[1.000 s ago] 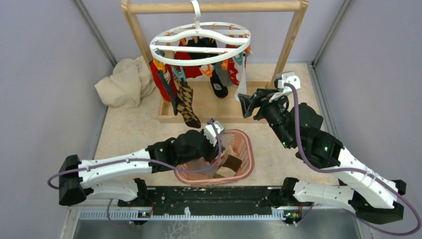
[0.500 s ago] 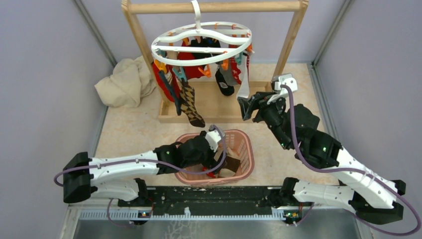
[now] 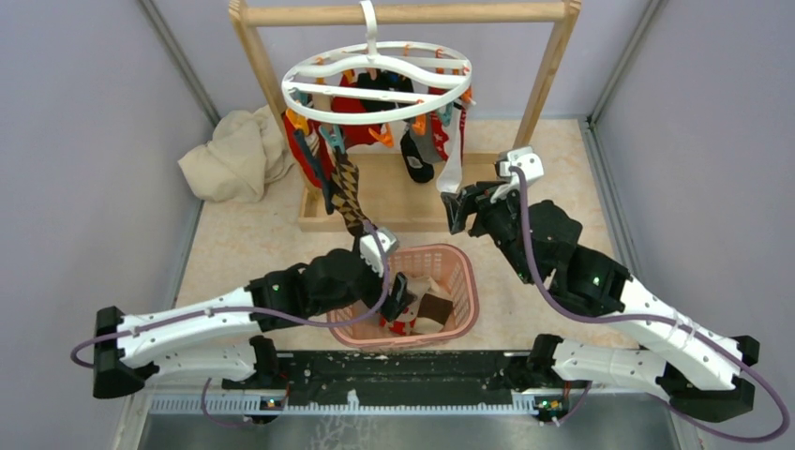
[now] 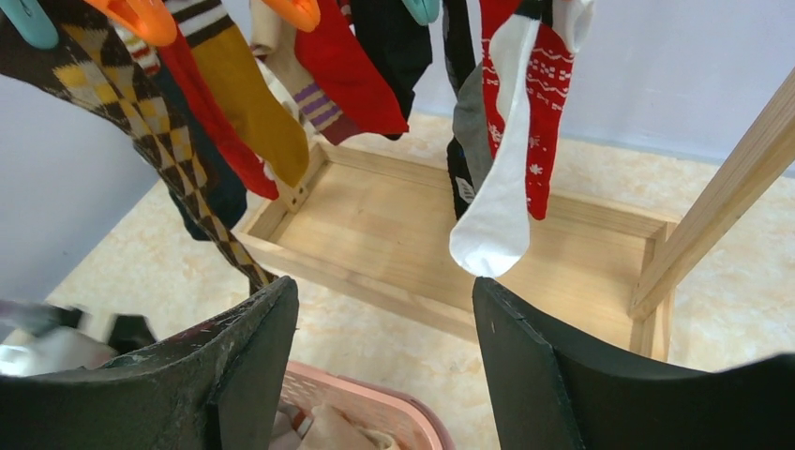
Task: Remove the socks clipped to the hanger
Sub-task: Place the sock in the bin.
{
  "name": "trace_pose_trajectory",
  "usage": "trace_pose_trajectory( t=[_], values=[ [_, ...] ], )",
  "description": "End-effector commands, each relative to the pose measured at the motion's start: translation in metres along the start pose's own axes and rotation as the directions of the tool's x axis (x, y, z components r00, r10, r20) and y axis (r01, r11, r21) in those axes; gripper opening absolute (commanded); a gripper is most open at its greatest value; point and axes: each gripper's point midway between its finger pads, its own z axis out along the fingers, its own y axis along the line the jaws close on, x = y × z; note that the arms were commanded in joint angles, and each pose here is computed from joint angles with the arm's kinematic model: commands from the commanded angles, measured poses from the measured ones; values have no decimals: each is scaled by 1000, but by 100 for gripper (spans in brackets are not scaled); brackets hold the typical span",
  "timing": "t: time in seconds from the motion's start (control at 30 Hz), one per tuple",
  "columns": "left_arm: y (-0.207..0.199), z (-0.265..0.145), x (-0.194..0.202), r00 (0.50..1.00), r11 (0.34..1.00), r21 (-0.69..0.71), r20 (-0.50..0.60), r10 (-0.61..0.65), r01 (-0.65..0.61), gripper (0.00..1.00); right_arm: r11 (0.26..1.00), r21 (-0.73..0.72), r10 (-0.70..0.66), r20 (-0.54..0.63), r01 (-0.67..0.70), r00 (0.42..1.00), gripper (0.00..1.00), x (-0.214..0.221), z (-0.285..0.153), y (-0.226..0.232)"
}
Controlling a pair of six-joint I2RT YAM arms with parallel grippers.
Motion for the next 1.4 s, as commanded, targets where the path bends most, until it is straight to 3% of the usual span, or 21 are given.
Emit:
trace_pose_trajectory(
  t=[0.0, 0.2, 0.43, 0.63, 0.87, 1.17, 1.37],
  values=[
    [1, -29, -40, 990, 999, 5, 134, -45, 45, 99, 1000, -14, 27, 21, -27, 999, 69, -3, 5, 6],
    [34, -54, -53, 963, 985, -128, 258, -83, 119, 99, 999, -49, 21, -2, -21, 1000, 70, 10, 17, 20],
    [77, -63, -40, 961, 929, -327, 260, -90, 176, 99, 992, -126, 13, -24, -16, 1000, 70, 28, 38, 47],
    [95, -44, -30, 973, 926, -342, 214, -92, 162, 99, 985, -172, -21, -25, 16, 999, 70, 36, 57, 65],
    [131, -47, -41, 942, 924, -287, 289, -168, 253, 99, 982, -188, -33, -1, 32, 999, 69, 37, 76, 76],
    [158, -54, -56, 906, 860, -360, 352, -234, 362, 99, 956, -293, -9, 52, 24, 999, 68, 33, 90, 106],
    [181, -71, -43, 897, 792, -447, 345, -277, 416, 99, 923, -385, 21, 97, 18, 995, 67, 28, 92, 127]
  ],
)
